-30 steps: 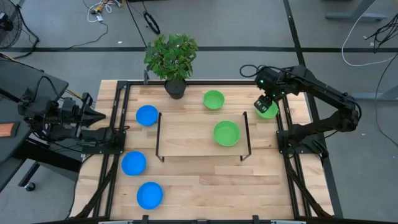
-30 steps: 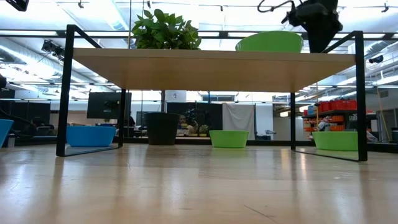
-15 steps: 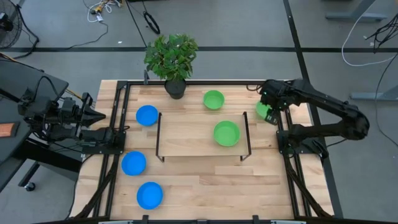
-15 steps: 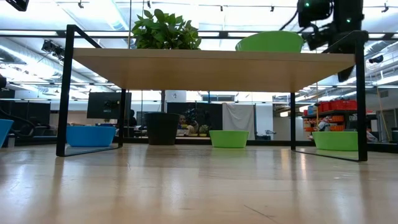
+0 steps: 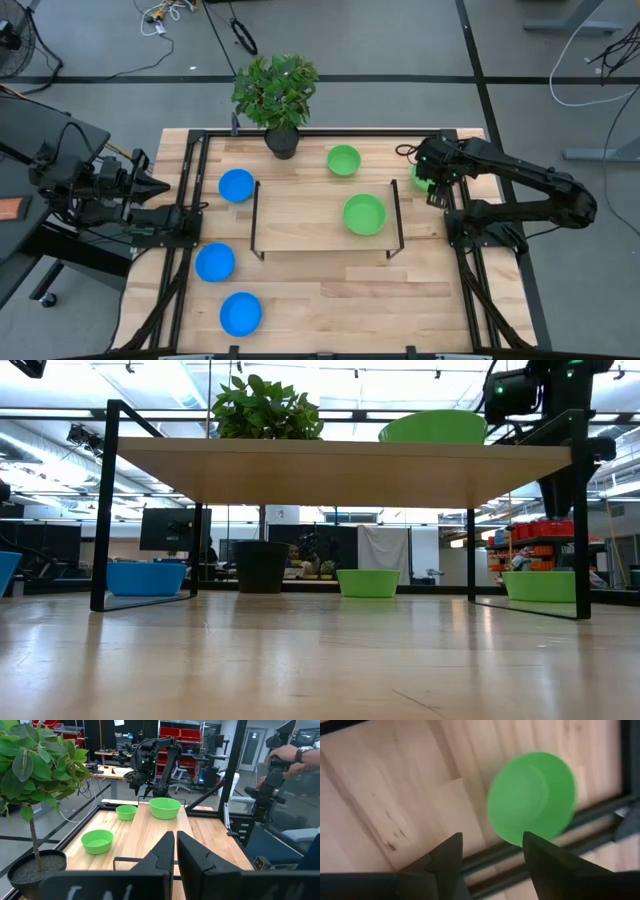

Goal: Pick & Place Mini bowls
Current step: Stack the right green bowl on the green bowl on the shelf

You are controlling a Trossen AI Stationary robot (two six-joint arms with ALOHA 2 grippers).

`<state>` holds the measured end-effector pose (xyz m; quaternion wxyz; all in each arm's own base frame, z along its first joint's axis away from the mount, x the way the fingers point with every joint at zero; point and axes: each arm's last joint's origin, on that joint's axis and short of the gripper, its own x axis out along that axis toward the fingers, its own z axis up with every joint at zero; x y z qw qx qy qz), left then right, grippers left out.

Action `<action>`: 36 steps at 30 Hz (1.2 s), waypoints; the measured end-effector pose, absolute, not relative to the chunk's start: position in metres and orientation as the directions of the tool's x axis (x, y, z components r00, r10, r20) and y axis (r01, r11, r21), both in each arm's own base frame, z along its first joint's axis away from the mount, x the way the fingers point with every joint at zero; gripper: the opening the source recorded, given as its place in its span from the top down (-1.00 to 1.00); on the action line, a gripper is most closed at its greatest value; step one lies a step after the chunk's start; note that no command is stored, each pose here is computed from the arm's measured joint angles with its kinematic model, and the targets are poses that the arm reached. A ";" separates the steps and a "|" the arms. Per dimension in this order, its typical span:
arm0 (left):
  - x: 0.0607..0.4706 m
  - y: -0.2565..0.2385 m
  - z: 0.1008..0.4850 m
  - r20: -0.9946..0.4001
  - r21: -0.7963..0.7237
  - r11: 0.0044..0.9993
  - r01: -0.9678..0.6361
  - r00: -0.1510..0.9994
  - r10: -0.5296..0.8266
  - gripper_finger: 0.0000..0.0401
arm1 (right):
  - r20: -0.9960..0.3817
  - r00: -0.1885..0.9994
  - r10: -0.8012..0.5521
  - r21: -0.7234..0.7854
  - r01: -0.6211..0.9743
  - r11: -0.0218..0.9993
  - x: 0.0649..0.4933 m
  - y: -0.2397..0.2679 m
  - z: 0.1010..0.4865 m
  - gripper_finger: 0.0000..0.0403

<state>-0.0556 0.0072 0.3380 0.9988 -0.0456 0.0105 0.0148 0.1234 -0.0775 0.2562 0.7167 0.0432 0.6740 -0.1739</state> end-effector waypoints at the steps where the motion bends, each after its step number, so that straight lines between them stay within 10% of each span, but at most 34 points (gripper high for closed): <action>1: -0.056 0.007 0.338 -0.023 -0.091 0.995 -0.030 0.999 0.029 0.88 | -0.983 0.040 -0.182 -0.162 0.294 0.942 0.124 -0.077 0.253 -0.04; 36: -0.056 0.007 0.338 -0.023 -0.091 0.995 -0.031 0.999 0.029 0.88 | -0.990 0.076 -0.115 -0.073 0.415 0.907 0.135 -0.127 0.204 -0.04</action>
